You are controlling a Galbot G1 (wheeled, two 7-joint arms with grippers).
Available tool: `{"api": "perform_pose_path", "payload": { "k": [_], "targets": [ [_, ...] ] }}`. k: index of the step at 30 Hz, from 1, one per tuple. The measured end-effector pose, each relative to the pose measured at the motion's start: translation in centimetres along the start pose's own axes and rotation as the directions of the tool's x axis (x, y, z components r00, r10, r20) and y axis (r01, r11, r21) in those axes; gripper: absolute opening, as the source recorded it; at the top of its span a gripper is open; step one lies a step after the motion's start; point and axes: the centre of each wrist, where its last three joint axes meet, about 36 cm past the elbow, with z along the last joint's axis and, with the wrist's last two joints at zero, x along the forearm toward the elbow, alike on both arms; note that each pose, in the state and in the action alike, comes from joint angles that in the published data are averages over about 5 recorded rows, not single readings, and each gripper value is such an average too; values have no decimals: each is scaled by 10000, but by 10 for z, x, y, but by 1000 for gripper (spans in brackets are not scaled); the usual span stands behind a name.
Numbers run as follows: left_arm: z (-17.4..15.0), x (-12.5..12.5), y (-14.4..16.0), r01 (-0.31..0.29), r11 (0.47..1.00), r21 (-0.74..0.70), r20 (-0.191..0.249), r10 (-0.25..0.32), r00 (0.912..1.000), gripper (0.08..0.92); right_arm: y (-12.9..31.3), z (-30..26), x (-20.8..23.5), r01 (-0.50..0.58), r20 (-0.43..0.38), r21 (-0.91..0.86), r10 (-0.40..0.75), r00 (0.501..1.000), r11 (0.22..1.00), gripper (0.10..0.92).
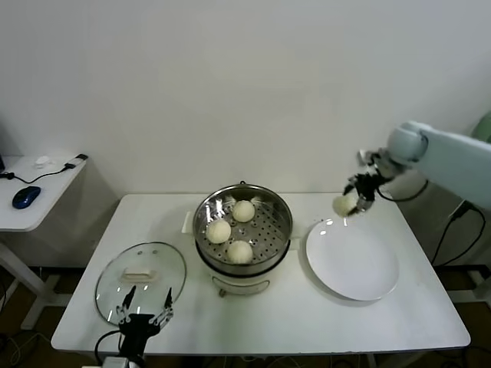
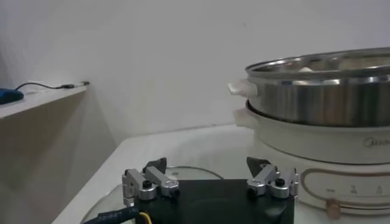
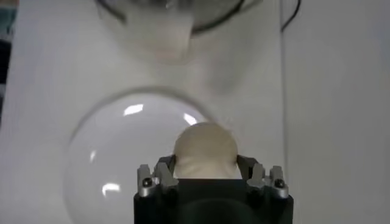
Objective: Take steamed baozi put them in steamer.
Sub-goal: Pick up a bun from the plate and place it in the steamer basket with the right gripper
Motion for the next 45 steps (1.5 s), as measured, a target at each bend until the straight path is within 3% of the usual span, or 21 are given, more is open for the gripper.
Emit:
{"api": "perform_pose_path", "payload": {
  "k": [6,14,24,33,41,45],
  "targets": [
    [-2,-1,-1,-28,10000,21,73,28,10000,823,5,-97,25,241,794,797,-305,9964,9965,679],
    [-6,-1,1,25,10000,56,167,-26,9999,823,25,-162,-15,790,507,1382,-867,9949,9873,679],
    [-7,-1,1,60,9999,100,163,-62,9998,823,38,-173,-88,1031,-150,1635,-1020,9947,9811,679],
    [-4,-3,1,99,9999,139,132,-101,9999,823,38,-169,-124,1019,-368,1621,-972,9946,9815,683],
    [-5,-4,3,150,9998,152,123,-151,9998,823,34,-167,-133,1034,-241,1601,-1009,9946,9817,808],
    [-6,-4,4,169,9997,199,109,-171,9998,823,28,-166,-125,990,194,1507,-1031,9945,9836,822]
  ]
}}
